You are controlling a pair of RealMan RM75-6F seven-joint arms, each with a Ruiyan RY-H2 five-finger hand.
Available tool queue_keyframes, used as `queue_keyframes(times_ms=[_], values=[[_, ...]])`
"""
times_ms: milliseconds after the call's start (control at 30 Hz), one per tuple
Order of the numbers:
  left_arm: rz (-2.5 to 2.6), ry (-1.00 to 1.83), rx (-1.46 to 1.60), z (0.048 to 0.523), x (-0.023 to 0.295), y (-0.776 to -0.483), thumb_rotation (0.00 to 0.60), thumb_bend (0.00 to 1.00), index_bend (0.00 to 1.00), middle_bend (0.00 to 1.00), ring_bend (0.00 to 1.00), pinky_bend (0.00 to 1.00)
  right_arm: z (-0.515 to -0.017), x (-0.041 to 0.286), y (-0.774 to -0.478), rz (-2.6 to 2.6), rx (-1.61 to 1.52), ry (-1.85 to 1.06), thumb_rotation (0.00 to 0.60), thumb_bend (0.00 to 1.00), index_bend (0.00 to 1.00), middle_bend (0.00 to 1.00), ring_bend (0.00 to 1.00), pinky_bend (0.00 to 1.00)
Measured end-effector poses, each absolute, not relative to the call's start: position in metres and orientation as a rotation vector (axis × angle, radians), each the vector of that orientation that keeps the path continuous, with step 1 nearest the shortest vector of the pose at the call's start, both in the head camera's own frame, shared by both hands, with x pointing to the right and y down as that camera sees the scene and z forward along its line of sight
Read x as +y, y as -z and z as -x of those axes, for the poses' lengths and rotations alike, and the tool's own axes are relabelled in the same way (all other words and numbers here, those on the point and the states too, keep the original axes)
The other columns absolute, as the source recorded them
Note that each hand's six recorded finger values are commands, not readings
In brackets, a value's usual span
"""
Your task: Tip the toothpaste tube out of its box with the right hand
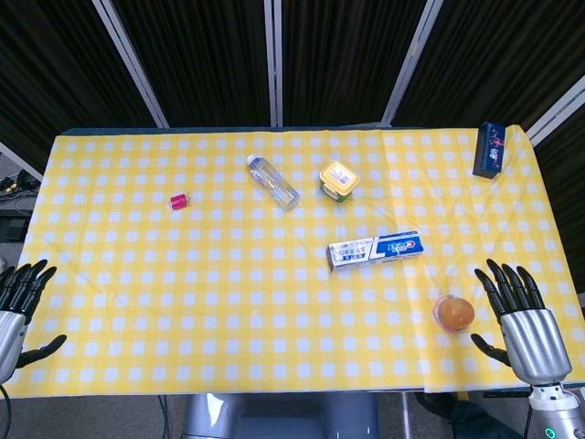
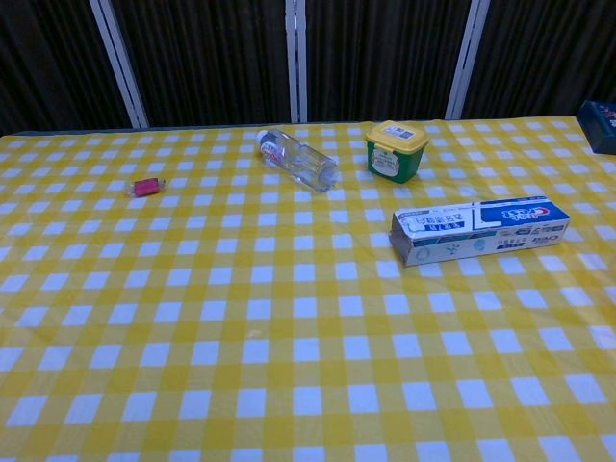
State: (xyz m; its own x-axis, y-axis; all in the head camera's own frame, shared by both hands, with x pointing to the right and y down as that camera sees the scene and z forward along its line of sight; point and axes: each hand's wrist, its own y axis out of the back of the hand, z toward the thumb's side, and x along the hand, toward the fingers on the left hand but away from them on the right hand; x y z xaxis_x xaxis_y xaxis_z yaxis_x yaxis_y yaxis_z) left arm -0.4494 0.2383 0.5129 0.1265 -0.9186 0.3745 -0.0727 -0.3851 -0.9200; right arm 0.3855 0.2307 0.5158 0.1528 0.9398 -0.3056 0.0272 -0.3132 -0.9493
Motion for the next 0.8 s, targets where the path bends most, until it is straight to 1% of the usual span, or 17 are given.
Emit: queue_keyframes(times_ms=[133, 333, 533, 667, 800], values=[[1.631, 1.363, 0.990, 0.450, 0.239, -0.514, 0.600, 0.00, 0.00, 0.00, 0.00, 0.00, -0.389, 0.229, -0.518, 1.546, -0.976, -1.309, 0.600, 0.00, 0.02, 0.00, 0.00, 0.00], [1.640, 1.372, 0.987, 0.451, 0.238, -0.517, 0.600, 0.00, 0.00, 0.00, 0.00, 0.00, -0.391, 0.211, -0.538, 1.581, -0.924, -1.335, 0.600, 0.00, 0.02, 0.00, 0.00, 0.00], [1.633, 1.401, 0.990, 0.452, 0.232, -0.523, 0.600, 0.00, 0.00, 0.00, 0.00, 0.00, -0.373, 0.180, -0.574, 1.686, -0.748, -1.339, 0.600, 0.00, 0.00, 0.00, 0.00, 0.00], [1.624, 1.430, 0.990, 0.454, 0.228, -0.529, 0.600, 0.00, 0.00, 0.00, 0.00, 0.00, -0.355, 0.151, -0.602, 1.747, -0.600, -1.336, 0.600, 0.00, 0.00, 0.00, 0.00, 0.00], [1.618, 1.462, 0.988, 0.457, 0.226, -0.534, 0.600, 0.00, 0.00, 0.00, 0.00, 0.00, -0.339, 0.121, -0.630, 1.795, -0.516, -1.356, 0.600, 0.00, 0.00, 0.00, 0.00, 0.00]])
